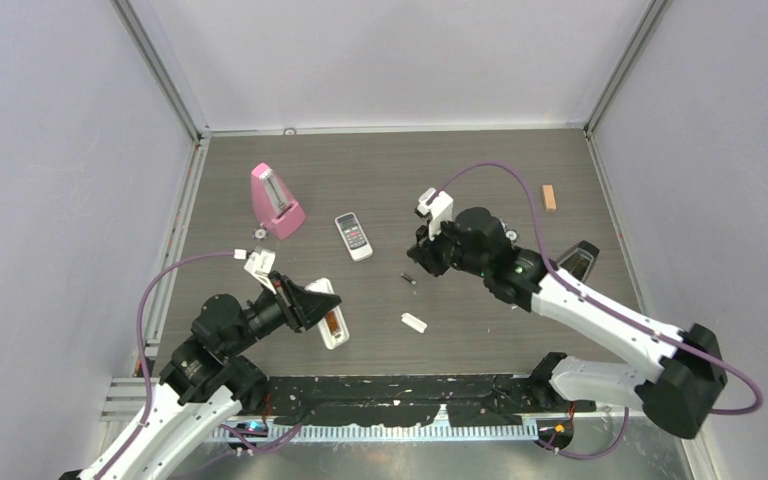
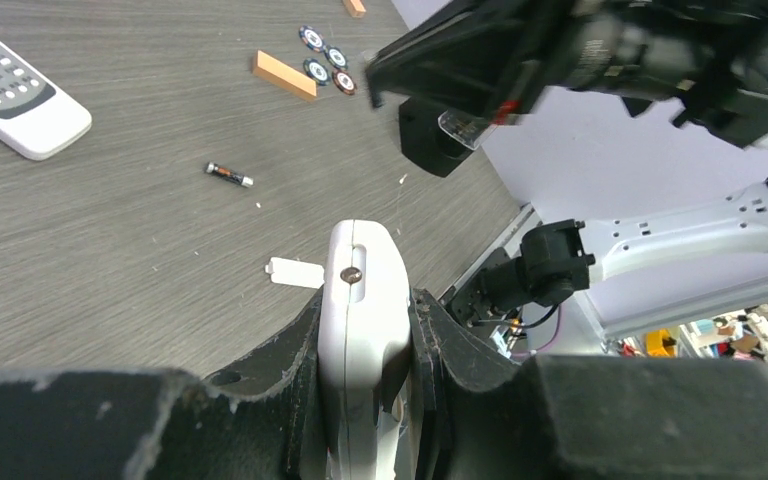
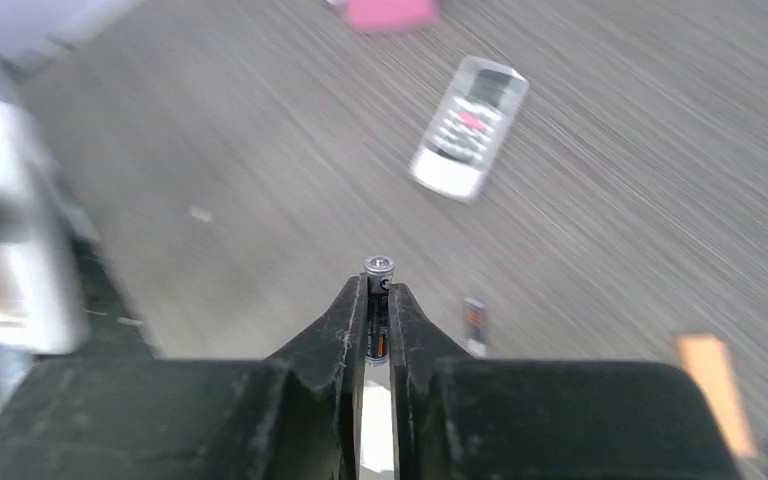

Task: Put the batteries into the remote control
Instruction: Load the battery into the remote control.

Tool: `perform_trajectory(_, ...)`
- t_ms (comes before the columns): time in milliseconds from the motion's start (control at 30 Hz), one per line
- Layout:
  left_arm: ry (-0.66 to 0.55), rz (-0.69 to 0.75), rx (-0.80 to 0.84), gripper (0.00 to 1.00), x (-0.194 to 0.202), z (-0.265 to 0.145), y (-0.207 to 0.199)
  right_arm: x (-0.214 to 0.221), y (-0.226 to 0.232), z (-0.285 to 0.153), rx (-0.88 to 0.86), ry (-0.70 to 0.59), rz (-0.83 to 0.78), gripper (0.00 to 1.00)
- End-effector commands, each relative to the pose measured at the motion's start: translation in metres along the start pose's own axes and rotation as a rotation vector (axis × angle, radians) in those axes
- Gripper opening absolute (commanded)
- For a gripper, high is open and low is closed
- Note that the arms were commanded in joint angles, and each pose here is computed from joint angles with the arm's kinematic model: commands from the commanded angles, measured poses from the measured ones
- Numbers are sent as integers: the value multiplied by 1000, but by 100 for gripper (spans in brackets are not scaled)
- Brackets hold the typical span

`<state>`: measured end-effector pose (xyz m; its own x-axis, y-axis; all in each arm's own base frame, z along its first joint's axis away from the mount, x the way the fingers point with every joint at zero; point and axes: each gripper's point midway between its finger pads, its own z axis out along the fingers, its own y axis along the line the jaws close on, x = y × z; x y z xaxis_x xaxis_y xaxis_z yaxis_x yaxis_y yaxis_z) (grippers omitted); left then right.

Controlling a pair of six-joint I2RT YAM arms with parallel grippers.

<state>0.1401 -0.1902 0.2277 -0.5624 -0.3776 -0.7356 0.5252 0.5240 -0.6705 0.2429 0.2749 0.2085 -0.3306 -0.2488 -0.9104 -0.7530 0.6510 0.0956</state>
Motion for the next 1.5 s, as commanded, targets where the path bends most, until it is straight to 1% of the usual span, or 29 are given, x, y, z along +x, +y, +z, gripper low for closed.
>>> perform_trajectory(0, -117, -94, 48, 0, -25, 4, -14, -63, 62, -25, -135, -260, 245, 6)
perform_trajectory(33, -123, -115, 43, 0, -26, 4, -13, -73, 83, -31, -194, -300, 283, 6)
perform_trajectory(67, -131, -134, 41, 0, -27, 5, -14, -75, 84, -33, -177, -327, 309, 5)
perform_trajectory(100, -135, -152, 35, 0, -28, 5, -13, -82, 98, -37, -200, -356, 342, 5)
perform_trajectory(200, -139, -207, 3, 0, -29, 6, -9, -91, 122, -41, -207, -380, 369, 5)
perform_trajectory(367, -122, -244, -3, 0, -31, 6, -13, -96, 161, -41, -195, -385, 336, 6)
perform_trajectory(500, -103, -281, -34, 0, -32, 3, -14, -93, 179, -36, -203, -369, 317, 5)
perform_trajectory(600, -61, -323, -76, 0, -27, 2, -13, -83, 188, -28, -198, -333, 292, 6)
perform_trajectory(700, -37, -345, -82, 0, -26, 1, -16, -76, 189, -21, -174, -313, 285, 6)
perform_trajectory(1100, -36, -417, -83, 0, -25, 3, -16, -65, 188, -8, -125, -311, 277, 5)
perform_trajectory(1333, -43, -517, -115, 0, -18, 9, -6, -53, 186, 0, -84, -281, 253, 6)
perform_trajectory(1467, -50, -540, -119, 0, -15, 10, -2, -41, 184, 3, -66, -249, 229, 6)
